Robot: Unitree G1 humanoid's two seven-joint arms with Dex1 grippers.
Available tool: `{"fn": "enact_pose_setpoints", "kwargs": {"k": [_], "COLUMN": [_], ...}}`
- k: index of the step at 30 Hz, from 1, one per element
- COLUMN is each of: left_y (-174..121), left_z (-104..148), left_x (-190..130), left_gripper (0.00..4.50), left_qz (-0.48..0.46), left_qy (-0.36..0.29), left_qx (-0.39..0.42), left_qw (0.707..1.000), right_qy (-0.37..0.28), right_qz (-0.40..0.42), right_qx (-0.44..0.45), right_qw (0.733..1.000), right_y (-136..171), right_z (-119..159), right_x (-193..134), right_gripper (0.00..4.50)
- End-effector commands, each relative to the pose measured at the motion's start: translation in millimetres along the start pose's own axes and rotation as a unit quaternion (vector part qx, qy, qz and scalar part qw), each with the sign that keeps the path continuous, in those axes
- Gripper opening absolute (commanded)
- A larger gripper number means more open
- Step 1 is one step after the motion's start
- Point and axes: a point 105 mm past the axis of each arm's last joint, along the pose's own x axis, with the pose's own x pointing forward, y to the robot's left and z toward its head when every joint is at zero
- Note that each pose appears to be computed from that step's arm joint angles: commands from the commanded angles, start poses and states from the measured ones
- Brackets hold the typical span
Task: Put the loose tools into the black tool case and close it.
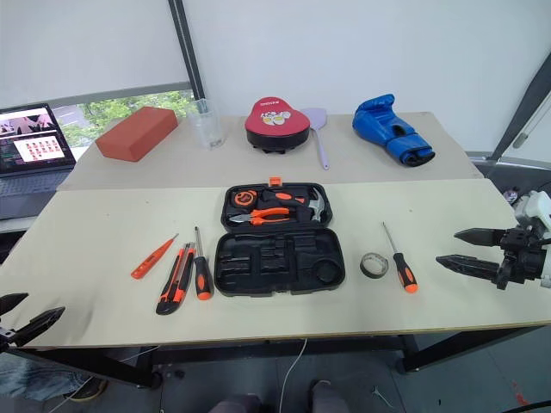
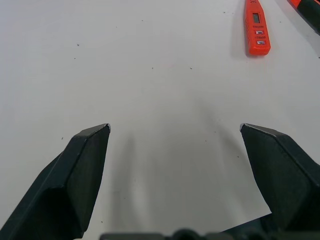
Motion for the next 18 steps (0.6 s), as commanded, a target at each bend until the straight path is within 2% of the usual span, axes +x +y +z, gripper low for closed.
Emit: {"fn": "enact_pose_setpoints", "kwargs": {"k": [1, 5, 8, 11, 18], "left_y": [1.6, -5.3, -29.9, -68.4, -137.6], "left_z": [13.4, 19.1, 59.7, 80.9, 106.7], "left_x": [-2.8, 3.3, 19.4, 37.9, 73.0], "left_gripper": [4.46, 4.46, 4.46, 4.46, 4.46], "left_qz": [0.009, 0.021, 0.010, -0.031, -0.109], "left_qy": [-0.006, -0.002, -0.043, -0.024, 0.028], "left_qx": [0.022, 0.002, -0.036, -0.056, -0.105], "left_qw": [1.000, 1.000, 0.998, 0.998, 0.988], "right_qy": [-0.008, -0.012, -0.039, -0.051, -0.079], "right_qz": [-0.007, -0.023, -0.006, 0.056, 0.162], "right_qx": [-0.020, -0.037, -0.087, -0.113, -0.183], "right_qw": [1.000, 0.999, 0.995, 0.991, 0.967], "right_y": [-2.1, -7.0, 4.7, 35.9, 108.2], "right_z": [5.9, 8.5, 35.4, 58.5, 89.0], "right_x": [-3.6, -1.3, 12.1, 31.0, 69.2], "right_gripper": [4.50, 4.50, 4.50, 4.50, 4.50]}}
